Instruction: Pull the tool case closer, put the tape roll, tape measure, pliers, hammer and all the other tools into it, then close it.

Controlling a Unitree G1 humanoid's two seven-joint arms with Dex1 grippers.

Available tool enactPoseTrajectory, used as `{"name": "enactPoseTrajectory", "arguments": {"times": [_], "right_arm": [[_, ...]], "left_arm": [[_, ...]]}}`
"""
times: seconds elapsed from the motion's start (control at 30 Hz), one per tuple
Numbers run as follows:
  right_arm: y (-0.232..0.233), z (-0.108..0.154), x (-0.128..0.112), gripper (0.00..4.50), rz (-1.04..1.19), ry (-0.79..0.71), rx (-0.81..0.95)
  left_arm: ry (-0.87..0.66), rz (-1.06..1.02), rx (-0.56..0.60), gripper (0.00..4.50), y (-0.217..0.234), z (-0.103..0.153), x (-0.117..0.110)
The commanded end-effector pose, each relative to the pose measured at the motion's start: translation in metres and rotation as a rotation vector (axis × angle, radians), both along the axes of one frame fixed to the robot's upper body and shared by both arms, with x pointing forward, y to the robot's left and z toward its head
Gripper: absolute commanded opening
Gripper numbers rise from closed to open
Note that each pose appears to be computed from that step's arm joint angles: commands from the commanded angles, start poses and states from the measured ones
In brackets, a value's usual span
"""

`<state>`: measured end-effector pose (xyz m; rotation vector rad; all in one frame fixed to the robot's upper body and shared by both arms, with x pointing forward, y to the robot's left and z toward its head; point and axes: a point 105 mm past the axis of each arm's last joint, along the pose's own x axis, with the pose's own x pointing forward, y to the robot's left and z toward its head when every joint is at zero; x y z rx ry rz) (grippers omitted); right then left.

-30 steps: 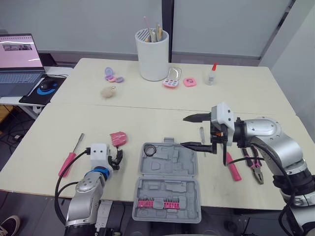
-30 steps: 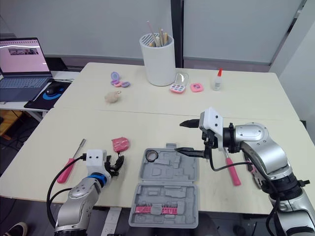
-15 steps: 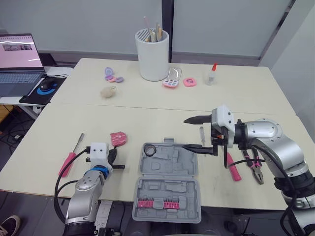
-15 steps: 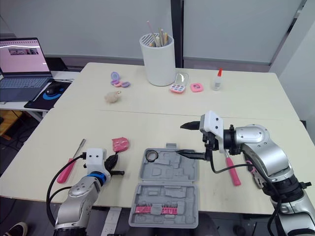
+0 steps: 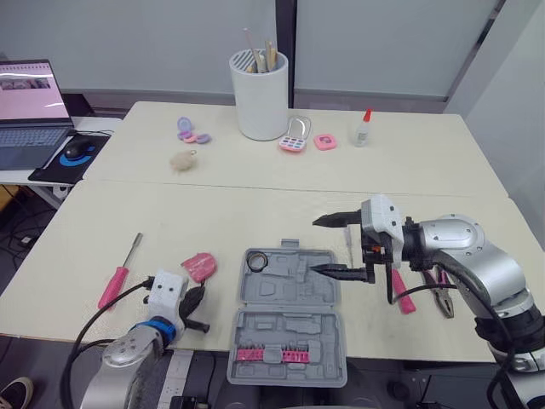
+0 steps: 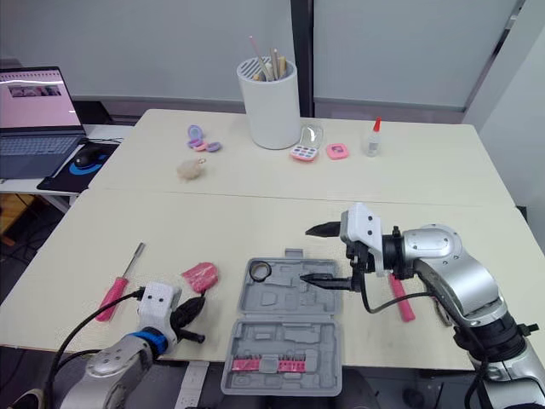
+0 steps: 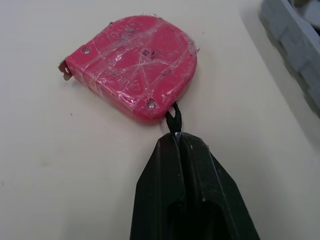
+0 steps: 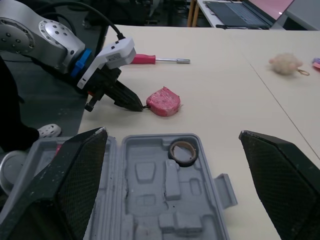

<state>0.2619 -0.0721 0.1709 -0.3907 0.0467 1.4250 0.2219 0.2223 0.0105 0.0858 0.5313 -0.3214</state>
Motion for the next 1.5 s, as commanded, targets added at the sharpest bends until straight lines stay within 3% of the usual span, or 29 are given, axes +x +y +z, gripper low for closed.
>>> {"name": "enactPoseTrajectory", "arguments": {"times": [0.03, 0.27, 0.53, 0.63, 0.93, 1.03, 1.23, 1.5], "right_arm": [[0.004, 0.007, -0.007, 4.5, 0.035, -0.028, 0.006], [0.009, 0.006, -0.006, 4.5, 0.044, -0.023, 0.018], [0.012, 0.004, -0.005, 4.5, 0.041, -0.021, 0.025], [0.012, 0.004, -0.004, 4.5, 0.038, -0.022, 0.026], [0.01, 0.004, -0.002, 4.5, 0.032, -0.027, 0.024], [0.009, 0.005, 0.001, 4.5, 0.032, -0.031, 0.027], [0.009, 0.005, 0.005, 4.5, 0.034, -0.034, 0.027], [0.002, 0.005, 0.004, 4.5, 0.021, -0.034, -0.005]], "left_arm": [[0.098, -0.097, -0.049, 0.02, -0.008, -0.004, -0.024], [0.201, -0.182, -0.007, 0.02, 0.01, -0.001, -0.056], [0.175, -0.194, -0.017, 0.02, 0.011, 0.006, -0.054], [0.161, -0.212, -0.033, 0.68, 0.011, 0.012, -0.053], [0.199, -0.344, -0.108, 3.62, 0.037, 0.055, -0.066], [0.119, -0.46, -0.05, 4.49, 0.048, 0.068, -0.055], [-0.007, -0.698, 0.112, 4.49, 0.054, 0.057, -0.029], [-0.118, -0.781, 0.181, 4.49, 0.053, 0.034, -0.003]]}}
